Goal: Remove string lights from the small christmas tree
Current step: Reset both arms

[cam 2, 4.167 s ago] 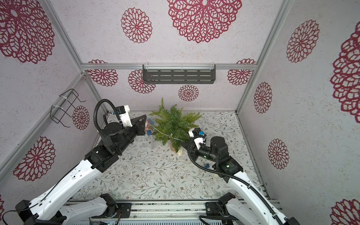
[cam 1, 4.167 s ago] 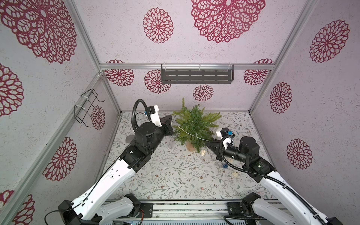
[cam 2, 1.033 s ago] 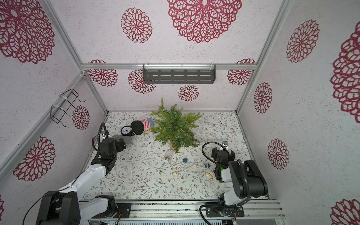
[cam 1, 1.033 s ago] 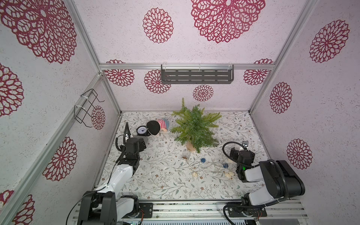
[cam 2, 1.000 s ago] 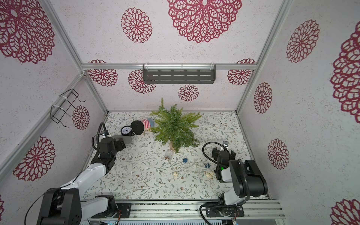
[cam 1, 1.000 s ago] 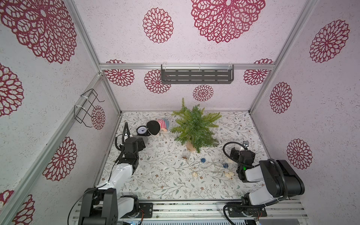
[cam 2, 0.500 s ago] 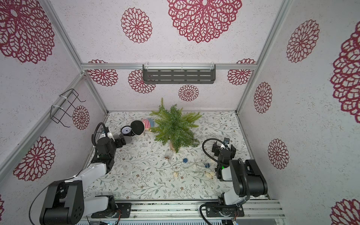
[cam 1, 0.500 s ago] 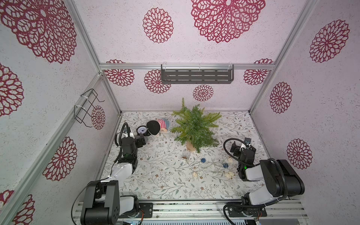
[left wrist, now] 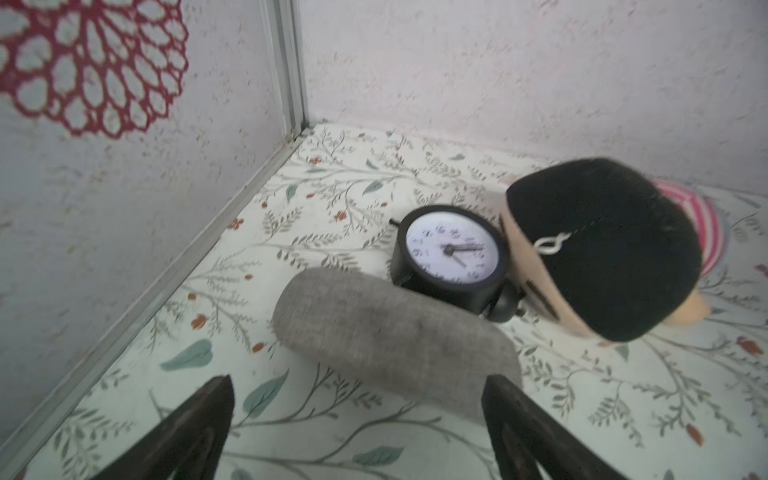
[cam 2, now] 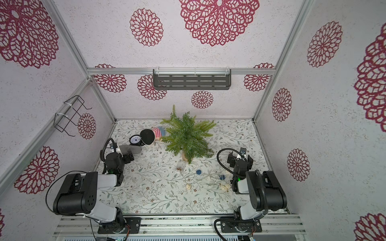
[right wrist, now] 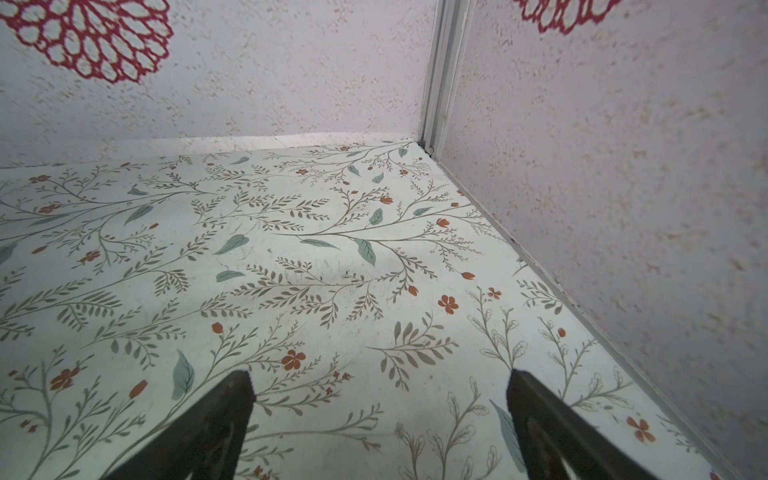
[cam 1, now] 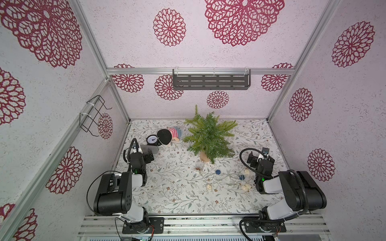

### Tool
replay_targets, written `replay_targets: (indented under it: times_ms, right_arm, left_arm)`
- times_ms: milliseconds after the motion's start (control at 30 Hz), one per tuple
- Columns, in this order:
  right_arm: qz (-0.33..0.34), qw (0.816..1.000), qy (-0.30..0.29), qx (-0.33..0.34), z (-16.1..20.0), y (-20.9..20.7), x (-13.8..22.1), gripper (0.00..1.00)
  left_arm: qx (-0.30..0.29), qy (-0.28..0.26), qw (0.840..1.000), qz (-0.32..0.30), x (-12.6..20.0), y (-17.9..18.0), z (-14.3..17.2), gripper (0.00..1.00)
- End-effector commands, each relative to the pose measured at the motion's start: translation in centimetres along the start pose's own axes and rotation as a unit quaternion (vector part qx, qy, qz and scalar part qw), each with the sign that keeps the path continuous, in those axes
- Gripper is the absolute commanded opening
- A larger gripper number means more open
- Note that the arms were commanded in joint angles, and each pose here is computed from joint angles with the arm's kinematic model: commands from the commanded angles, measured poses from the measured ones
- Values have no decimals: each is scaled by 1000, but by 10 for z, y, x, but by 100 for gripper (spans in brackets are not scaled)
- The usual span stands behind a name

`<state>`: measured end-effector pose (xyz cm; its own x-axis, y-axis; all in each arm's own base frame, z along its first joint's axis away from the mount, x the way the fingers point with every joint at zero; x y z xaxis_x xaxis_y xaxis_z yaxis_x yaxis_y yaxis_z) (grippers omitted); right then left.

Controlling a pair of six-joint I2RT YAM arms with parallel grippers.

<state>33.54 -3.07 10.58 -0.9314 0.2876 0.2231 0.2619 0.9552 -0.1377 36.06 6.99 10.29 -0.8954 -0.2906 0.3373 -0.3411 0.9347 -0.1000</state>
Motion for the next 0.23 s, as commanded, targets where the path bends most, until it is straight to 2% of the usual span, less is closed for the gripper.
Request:
replay_targets:
  times_ms: [0, 200]
  right_arm:
    - [8, 1000, -21, -9, -15, -1, -5, 99]
    - [8, 1000, -25, -9, -15, -1, -3, 99]
  left_arm:
    - [7, -36, 999, 21, -9, -6, -27, 97]
    - [12, -36, 999, 26, -6, -6, -27, 97]
Point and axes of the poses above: each gripper's point midway between its finger pads, its own x axis back along the fingers, its own y axis along the line the jaws close on, z = x × y, the point moved 3 cm from there along x, back along the fingers, and after that the axes turned 6 degrees about x, right-handed, at the moved point
